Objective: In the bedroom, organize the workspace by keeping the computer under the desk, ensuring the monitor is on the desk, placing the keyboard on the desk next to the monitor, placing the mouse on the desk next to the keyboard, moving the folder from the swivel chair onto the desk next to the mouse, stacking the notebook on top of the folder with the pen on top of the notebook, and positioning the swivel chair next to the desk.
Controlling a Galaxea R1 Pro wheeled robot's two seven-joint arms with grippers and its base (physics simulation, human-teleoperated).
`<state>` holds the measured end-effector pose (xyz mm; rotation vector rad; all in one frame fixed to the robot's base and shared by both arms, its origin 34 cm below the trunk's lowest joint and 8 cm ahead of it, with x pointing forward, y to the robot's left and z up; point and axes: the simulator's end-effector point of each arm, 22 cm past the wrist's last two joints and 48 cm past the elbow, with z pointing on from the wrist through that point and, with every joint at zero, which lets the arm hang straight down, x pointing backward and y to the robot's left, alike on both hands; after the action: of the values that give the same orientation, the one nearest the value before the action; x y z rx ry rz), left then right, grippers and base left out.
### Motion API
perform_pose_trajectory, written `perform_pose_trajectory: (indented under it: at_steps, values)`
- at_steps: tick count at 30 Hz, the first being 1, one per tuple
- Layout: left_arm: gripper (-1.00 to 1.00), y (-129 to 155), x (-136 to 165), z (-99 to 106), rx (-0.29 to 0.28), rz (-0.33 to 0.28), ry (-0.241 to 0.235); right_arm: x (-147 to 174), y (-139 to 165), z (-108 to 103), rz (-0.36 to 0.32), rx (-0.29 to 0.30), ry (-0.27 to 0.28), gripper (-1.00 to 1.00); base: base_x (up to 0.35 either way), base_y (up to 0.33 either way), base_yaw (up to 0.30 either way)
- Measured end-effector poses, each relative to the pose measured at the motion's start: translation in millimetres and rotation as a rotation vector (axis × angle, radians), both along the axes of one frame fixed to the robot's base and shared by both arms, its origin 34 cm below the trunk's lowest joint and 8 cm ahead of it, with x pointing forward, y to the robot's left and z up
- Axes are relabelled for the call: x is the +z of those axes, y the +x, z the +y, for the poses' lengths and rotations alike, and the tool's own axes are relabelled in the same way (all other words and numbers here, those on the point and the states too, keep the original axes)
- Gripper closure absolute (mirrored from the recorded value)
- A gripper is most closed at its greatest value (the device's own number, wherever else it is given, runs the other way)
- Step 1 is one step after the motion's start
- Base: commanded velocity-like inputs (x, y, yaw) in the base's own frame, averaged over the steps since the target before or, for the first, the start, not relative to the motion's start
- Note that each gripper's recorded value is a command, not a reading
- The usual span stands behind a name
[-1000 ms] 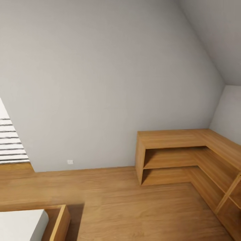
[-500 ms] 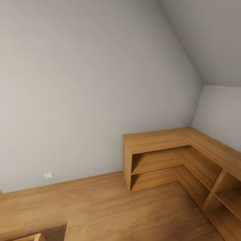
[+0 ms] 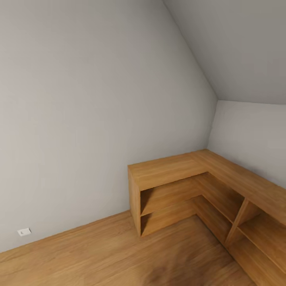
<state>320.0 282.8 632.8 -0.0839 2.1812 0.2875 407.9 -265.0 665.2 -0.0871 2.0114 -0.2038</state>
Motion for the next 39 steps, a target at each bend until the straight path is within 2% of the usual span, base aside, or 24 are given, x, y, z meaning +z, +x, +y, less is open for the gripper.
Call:
perform_pose_trajectory:
  at_steps: [10, 20, 27, 32, 39]
  values:
    - [-1.00, 0.2, 0.2, -0.1, 0.000, -0.001, 0.000, -0.3, -0.1, -0.1, 0.001, -0.001, 0.000, -1.00, 0.037, 0.000, -0.298]
    - [-1.00, 0.1, 0.3, 0.0, 0.000, -0.001, 0.000, 0.1, -0.2, 0.0, 0.000, -0.004, 0.001, -1.00, 0.284, 0.012, -0.294]
    - [-1.00, 0.4, 0.3, 0.0, 0.000, -0.002, 0.000, -0.2, -0.3, -1.4, 0.001, -0.008, -0.001, -1.00, 0.239, 0.214, -0.275]
    - [-1.00, 0.5, 0.2, 0.0, 0.000, -0.001, 0.000, -0.4, -0.3, -1.3, 0.002, -0.007, 0.000, -1.00, 0.047, 0.258, -0.271]
    - [-1.00, 0.6, 0.2, -0.1, 0.000, -0.002, 0.000, -0.3, -0.2, -1.5, 0.002, -0.008, 0.000, -1.00, 0.006, 0.067, -0.271]
